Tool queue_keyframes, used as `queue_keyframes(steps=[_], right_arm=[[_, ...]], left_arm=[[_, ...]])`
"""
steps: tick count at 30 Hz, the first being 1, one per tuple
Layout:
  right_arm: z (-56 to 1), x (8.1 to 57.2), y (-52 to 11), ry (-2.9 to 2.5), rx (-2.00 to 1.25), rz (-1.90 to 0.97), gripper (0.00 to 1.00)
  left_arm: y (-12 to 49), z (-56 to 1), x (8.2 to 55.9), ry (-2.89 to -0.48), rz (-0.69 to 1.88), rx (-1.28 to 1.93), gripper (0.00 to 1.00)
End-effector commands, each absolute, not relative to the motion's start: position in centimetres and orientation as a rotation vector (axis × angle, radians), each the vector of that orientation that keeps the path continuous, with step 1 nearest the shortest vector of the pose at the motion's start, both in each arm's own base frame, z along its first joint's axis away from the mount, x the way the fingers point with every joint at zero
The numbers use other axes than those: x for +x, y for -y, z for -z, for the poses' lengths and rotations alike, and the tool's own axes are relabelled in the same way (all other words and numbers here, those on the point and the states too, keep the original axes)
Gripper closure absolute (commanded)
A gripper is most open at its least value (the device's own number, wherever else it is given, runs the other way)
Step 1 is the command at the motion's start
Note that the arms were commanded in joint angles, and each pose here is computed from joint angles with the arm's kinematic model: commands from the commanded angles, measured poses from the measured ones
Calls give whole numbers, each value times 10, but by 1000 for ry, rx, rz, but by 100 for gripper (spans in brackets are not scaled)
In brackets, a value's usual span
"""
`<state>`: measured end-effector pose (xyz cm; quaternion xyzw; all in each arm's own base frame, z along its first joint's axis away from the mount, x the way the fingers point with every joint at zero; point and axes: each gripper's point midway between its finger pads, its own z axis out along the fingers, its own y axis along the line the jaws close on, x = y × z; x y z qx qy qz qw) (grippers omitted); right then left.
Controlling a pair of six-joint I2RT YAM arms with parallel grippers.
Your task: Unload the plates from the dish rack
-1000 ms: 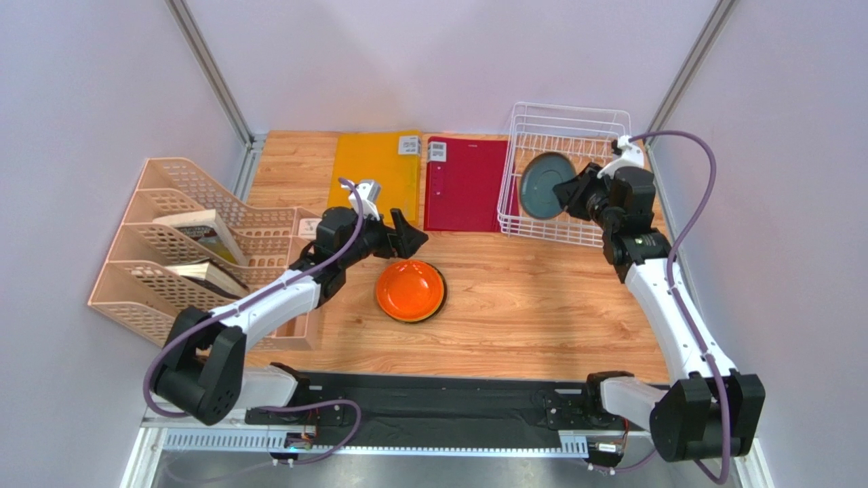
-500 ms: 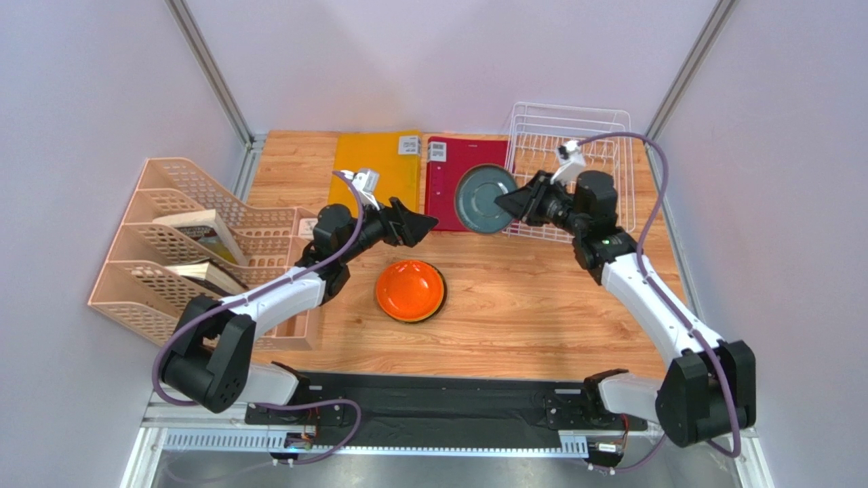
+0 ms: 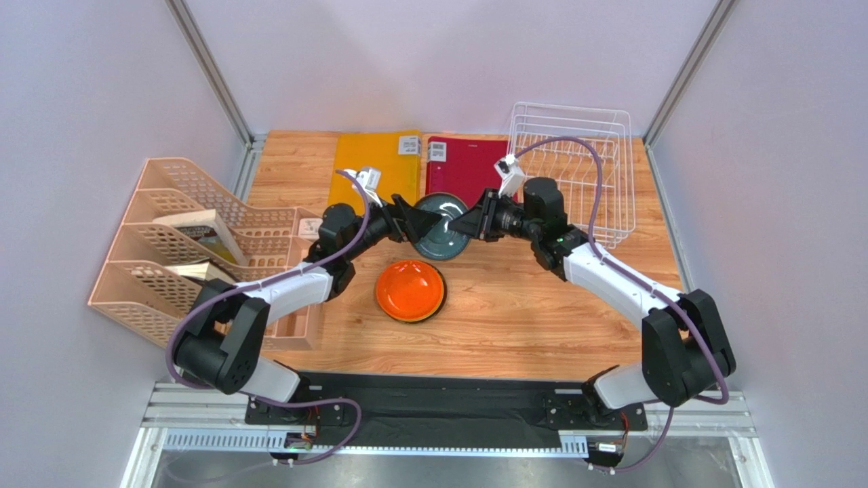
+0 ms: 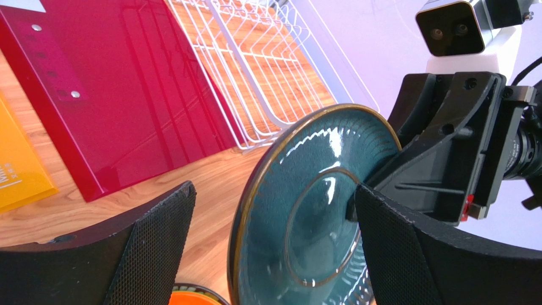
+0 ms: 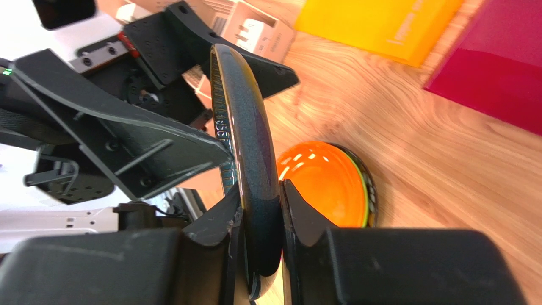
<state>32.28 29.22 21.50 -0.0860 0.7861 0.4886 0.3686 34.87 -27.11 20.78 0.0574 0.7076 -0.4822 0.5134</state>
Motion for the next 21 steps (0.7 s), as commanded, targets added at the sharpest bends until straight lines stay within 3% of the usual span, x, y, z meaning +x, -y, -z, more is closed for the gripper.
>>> queue_keyframes(steps=[1, 5, 11, 14, 17, 21], right_arm=[[-274, 332, -310, -1797, -301, -1368, 100], [-259, 339, -314, -1822, -285, -1379, 100], [-247, 354, -307, -1842, -255, -1312, 100], [-245, 356, -304, -1842, -253, -1300, 100], [-244, 359, -301, -1843, -246, -1291, 100], [-243, 359, -302, -1847, -251, -1299, 100]], left_arm=[[273, -227, 350, -1608, 1209, 122, 7], [272, -220, 346, -1620, 1238, 96, 24], [266, -216, 335, -1604, 1260, 63, 33], [263, -211, 333, -1616, 1254, 46, 43], [263, -207, 332, -1628, 1257, 43, 63], [264, -201, 333, -1648, 1264, 32, 100]])
